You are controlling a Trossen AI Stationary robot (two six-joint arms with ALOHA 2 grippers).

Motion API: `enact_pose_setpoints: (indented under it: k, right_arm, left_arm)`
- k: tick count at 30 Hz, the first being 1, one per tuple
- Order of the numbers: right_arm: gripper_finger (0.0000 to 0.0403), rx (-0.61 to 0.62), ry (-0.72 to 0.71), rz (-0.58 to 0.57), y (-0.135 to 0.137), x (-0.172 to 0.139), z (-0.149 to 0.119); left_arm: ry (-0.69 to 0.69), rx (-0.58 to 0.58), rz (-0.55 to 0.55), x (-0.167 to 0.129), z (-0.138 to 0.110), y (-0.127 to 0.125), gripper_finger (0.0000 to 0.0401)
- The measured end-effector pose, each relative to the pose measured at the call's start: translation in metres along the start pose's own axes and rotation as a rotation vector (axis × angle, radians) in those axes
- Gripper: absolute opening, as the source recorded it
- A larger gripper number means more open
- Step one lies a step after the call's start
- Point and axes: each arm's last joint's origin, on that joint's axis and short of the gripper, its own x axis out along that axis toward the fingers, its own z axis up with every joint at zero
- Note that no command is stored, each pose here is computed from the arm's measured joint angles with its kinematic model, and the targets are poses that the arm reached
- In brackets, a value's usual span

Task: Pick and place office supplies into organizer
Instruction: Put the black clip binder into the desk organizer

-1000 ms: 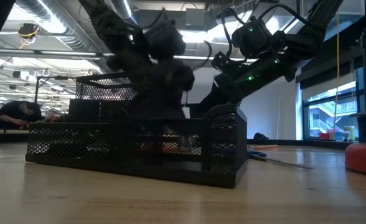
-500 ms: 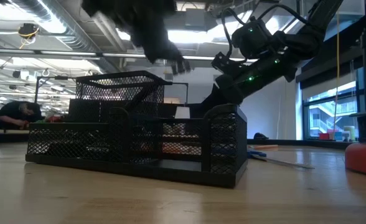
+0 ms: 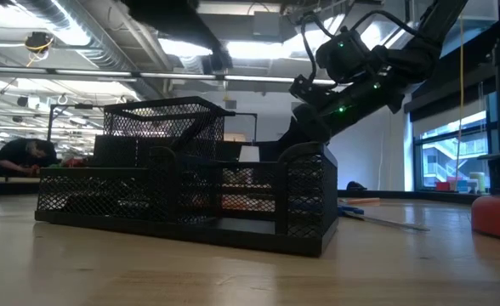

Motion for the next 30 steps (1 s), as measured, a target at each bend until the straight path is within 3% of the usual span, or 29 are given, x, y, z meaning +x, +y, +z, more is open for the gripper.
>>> enact_pose_setpoints:
  k: [12,22,30]
  right_arm:
    - [0.0212,0.009,0.009,0.001,0.000,0.000,-0.001]
    - [0.0212,0.056,0.013,0.001,0.000,0.000,-0.001]
    - [0.0212,0.082,0.014,0.001,0.000,0.000,-0.001]
  left_arm:
    - [-0.048,0.095,-0.024,-0.024,-0.006,-0.060,0.0003]
    - [0.084,0.154,-0.053,-0.006,-0.031,-0.094,0.0003]
    - [0.204,0.186,-0.031,0.017,-0.053,-0.106,0.0003]
